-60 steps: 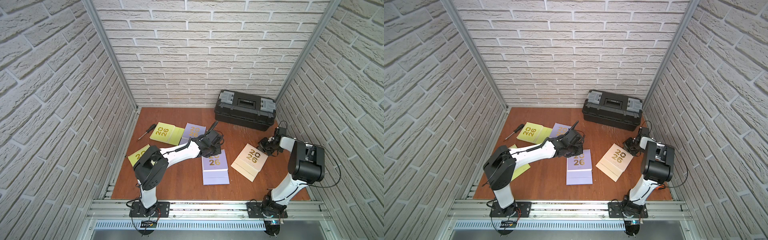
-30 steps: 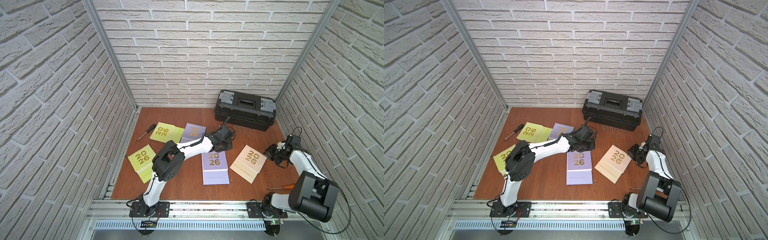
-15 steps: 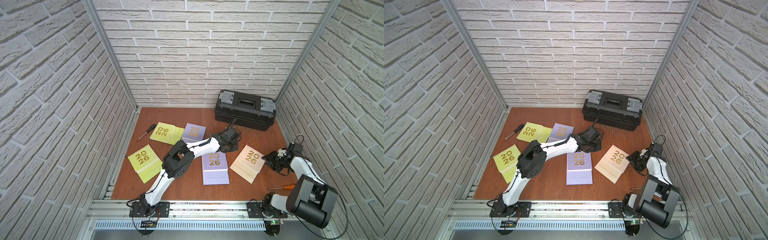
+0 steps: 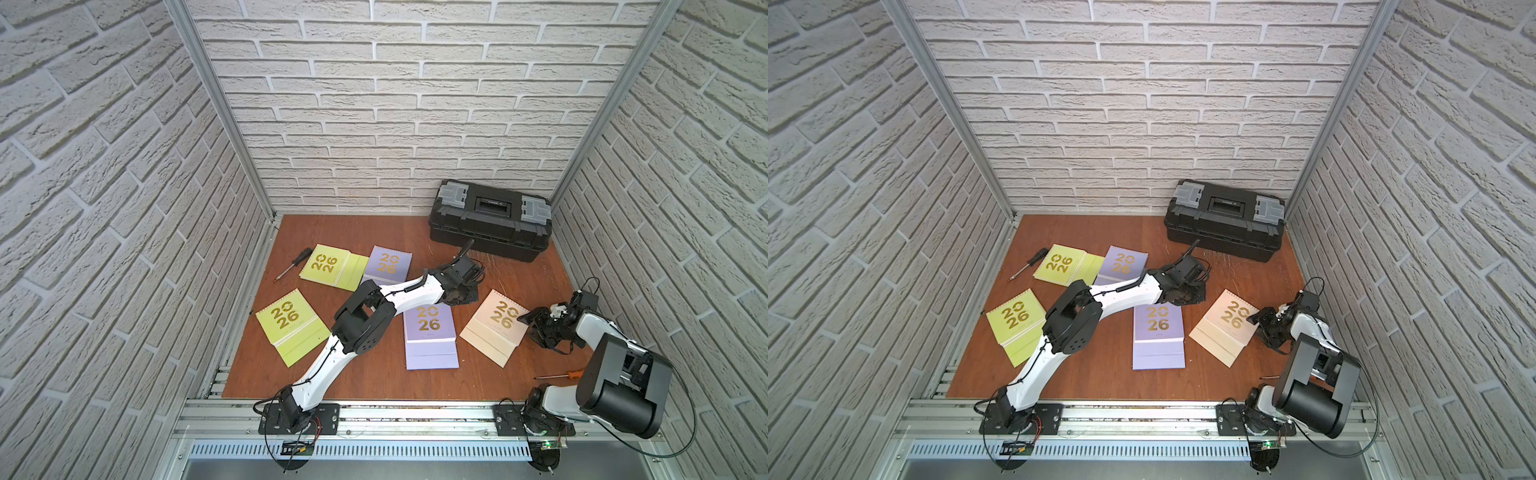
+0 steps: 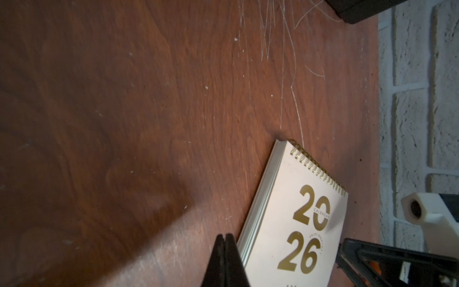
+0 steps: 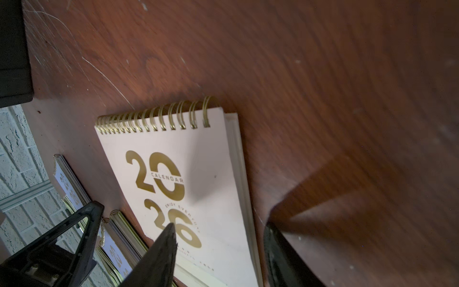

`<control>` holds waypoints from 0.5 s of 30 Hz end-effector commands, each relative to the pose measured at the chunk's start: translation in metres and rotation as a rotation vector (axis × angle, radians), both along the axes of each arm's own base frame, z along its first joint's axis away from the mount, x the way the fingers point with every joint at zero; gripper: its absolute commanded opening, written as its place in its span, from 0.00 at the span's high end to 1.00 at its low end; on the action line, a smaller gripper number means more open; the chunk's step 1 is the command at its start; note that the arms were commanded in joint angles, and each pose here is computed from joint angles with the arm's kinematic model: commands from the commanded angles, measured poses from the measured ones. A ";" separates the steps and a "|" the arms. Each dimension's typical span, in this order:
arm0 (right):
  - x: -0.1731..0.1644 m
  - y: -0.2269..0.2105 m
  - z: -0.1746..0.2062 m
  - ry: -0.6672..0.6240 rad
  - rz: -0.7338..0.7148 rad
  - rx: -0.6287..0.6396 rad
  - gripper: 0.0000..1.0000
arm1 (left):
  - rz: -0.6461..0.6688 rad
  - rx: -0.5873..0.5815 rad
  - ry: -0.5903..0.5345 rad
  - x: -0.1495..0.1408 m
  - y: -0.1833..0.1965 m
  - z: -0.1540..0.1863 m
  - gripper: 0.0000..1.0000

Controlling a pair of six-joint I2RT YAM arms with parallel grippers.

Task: Stack the calendars
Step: Pick up the calendar at the center of the board.

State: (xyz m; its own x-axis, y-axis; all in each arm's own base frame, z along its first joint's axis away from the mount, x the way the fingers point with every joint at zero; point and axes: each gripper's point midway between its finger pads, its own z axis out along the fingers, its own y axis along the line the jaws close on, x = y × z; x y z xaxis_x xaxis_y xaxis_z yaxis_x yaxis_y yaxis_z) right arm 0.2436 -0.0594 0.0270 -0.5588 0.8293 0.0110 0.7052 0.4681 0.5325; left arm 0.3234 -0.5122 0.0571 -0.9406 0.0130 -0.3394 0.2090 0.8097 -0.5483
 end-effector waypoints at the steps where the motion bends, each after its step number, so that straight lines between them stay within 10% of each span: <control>1: 0.006 0.000 -0.001 -0.037 0.008 0.008 0.42 | -0.011 -0.033 0.012 -0.001 -0.012 0.000 1.00; 15: 0.000 -0.001 -0.004 -0.010 0.015 -0.013 0.40 | -0.025 -0.050 0.050 -0.005 -0.020 -0.011 1.00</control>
State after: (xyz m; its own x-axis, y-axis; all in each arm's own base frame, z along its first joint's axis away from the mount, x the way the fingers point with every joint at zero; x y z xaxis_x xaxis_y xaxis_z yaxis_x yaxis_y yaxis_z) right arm 0.2515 -0.0593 0.0270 -0.5674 0.8234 0.0003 0.6802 0.4685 0.5637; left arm 0.3184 -0.5194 0.0391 -0.9576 0.0231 -0.2871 0.1892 0.8020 -0.5666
